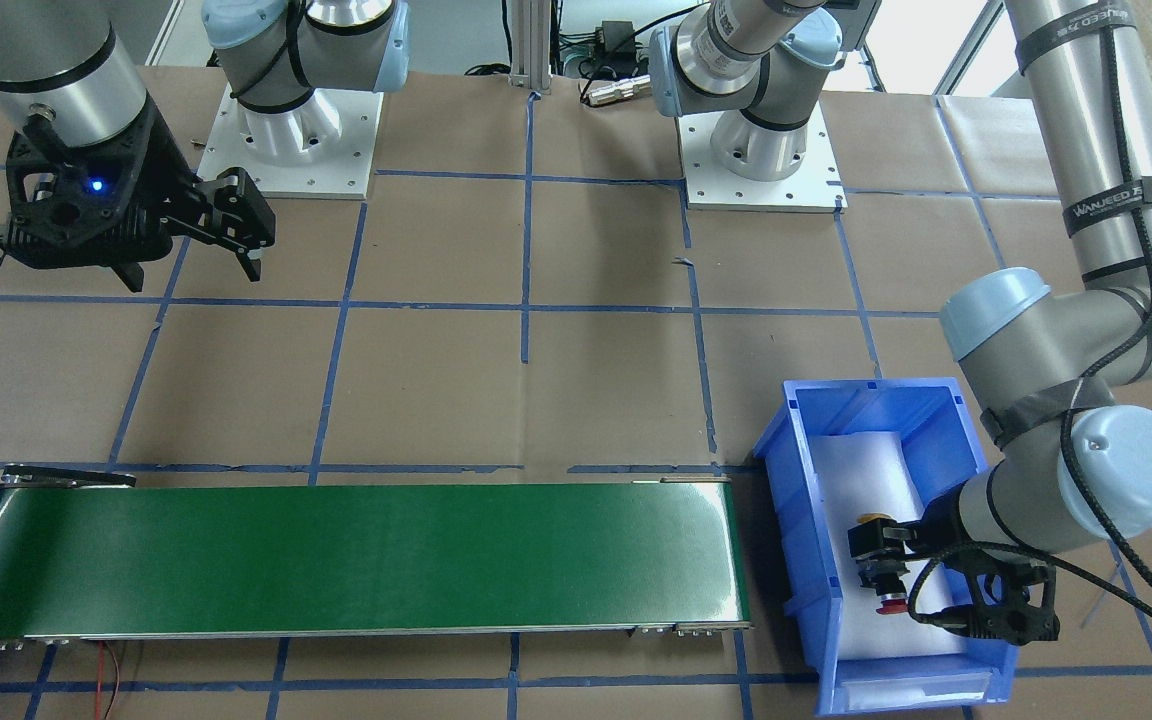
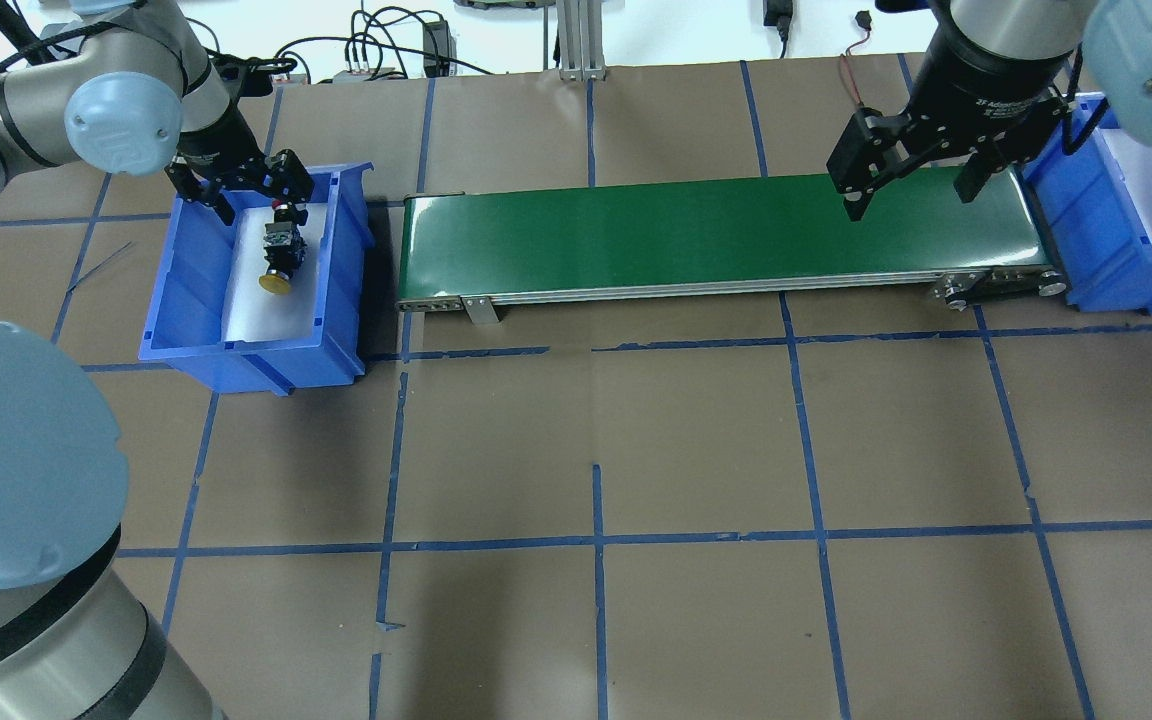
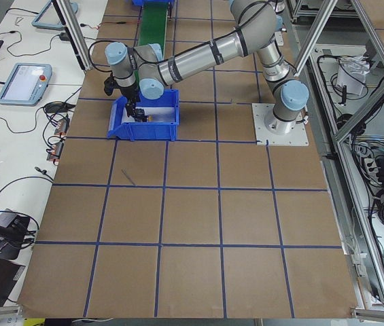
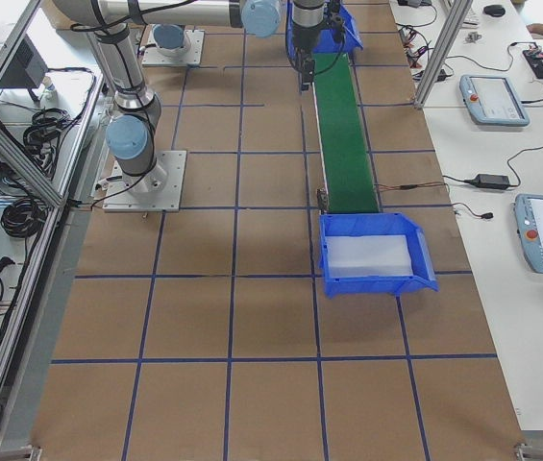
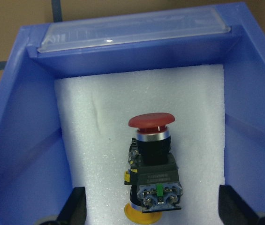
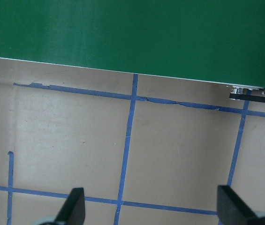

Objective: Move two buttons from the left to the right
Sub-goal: 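Grasp the red push-button switch with the left gripper and lift it, then carry the switch to the conveyor's near end and release it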

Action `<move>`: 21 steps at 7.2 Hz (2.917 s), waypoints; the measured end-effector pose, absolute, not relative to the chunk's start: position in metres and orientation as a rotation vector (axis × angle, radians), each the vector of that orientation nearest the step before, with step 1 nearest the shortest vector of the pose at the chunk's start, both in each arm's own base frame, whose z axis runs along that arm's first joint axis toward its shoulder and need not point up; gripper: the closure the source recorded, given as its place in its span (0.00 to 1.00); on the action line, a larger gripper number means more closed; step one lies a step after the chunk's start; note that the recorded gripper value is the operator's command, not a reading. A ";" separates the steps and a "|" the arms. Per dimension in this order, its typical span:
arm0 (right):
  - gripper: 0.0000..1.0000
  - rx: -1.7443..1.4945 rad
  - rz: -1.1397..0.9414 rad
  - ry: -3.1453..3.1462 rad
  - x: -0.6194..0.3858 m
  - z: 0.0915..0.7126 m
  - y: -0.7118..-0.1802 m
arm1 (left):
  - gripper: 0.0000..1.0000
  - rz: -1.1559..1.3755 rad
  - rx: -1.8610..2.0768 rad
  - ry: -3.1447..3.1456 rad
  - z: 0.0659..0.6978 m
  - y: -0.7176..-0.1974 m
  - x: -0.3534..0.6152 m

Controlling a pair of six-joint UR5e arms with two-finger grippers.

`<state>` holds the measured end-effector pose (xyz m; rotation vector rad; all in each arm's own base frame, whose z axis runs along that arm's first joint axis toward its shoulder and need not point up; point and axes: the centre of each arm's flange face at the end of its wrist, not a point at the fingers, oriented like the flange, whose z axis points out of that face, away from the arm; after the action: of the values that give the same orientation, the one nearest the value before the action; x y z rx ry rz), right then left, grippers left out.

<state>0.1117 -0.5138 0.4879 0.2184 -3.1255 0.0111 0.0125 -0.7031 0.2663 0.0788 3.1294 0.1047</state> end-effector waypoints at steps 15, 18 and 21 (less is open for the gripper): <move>0.00 0.215 0.022 -3.123 0.110 0.489 -0.514 | 0.79 -0.116 -0.013 3.093 0.404 -0.652 -0.053; 0.00 0.215 0.021 -3.123 0.110 0.489 -0.514 | 0.79 -0.137 -0.152 3.105 0.401 -0.633 -0.166; 0.00 0.216 0.014 -3.125 0.111 0.487 -0.511 | 0.79 -0.192 -0.176 3.111 0.343 -0.649 -0.202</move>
<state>0.1109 -0.5112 0.4868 0.2157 -3.1252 0.0144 -0.2017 -0.6490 0.3435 -0.1759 3.1113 -0.1920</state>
